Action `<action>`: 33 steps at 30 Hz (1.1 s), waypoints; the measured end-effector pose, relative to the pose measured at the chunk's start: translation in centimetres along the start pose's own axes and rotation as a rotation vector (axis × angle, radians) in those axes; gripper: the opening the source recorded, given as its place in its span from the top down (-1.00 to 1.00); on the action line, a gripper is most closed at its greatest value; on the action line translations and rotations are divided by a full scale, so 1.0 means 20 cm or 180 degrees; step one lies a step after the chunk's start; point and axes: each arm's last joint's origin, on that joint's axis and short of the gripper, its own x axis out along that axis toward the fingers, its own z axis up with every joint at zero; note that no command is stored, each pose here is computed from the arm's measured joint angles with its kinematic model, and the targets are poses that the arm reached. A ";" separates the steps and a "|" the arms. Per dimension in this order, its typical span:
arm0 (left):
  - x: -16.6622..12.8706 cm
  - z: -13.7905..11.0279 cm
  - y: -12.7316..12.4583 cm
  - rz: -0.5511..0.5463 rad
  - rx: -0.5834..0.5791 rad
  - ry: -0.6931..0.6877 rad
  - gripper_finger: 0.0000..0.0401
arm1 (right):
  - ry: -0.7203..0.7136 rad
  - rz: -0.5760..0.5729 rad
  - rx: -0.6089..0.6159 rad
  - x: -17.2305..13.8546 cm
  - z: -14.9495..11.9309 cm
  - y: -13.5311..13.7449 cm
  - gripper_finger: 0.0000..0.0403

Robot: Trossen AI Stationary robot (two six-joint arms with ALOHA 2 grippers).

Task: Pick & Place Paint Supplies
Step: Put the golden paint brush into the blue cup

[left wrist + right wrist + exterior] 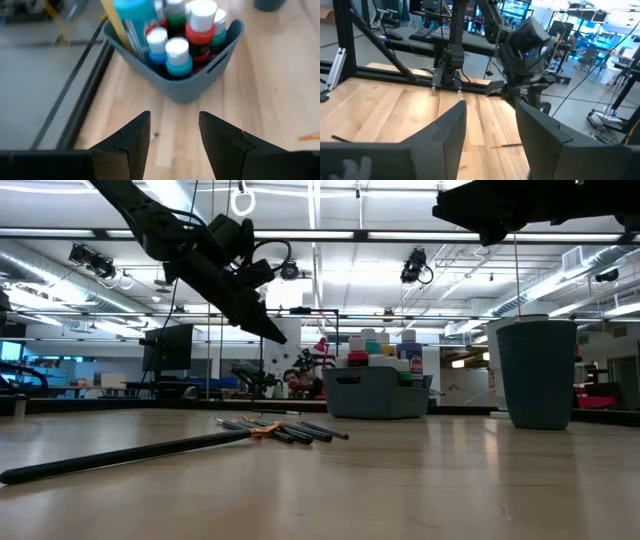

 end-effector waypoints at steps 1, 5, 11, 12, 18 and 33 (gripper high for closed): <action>-0.01 0.00 0.04 -0.0030 0.0061 -0.0039 0.11 | 0.0003 -0.0013 0.0000 0.00 0.00 0.00 0.13; -0.05 -0.03 0.17 0.0062 -0.0022 -0.0093 0.11 | 0.0013 -0.0060 -0.0001 0.01 0.00 -0.02 0.13; -0.04 -0.12 0.24 -0.0027 -0.0296 0.0031 0.11 | 0.0034 -0.0152 -0.0006 0.01 -0.01 -0.04 0.13; -0.02 -0.14 0.24 -0.0074 -0.0329 0.0091 0.11 | 0.0037 -0.0169 -0.0006 0.01 -0.01 -0.05 0.13; 0.17 -0.32 0.21 -0.0270 -0.0063 0.0507 0.11 | 0.0055 -0.0243 -0.0009 0.02 -0.02 -0.07 0.13; 0.27 -0.42 0.14 -0.0534 0.0138 0.0928 0.14 | 0.0058 -0.0249 0.0008 0.02 -0.02 -0.07 0.13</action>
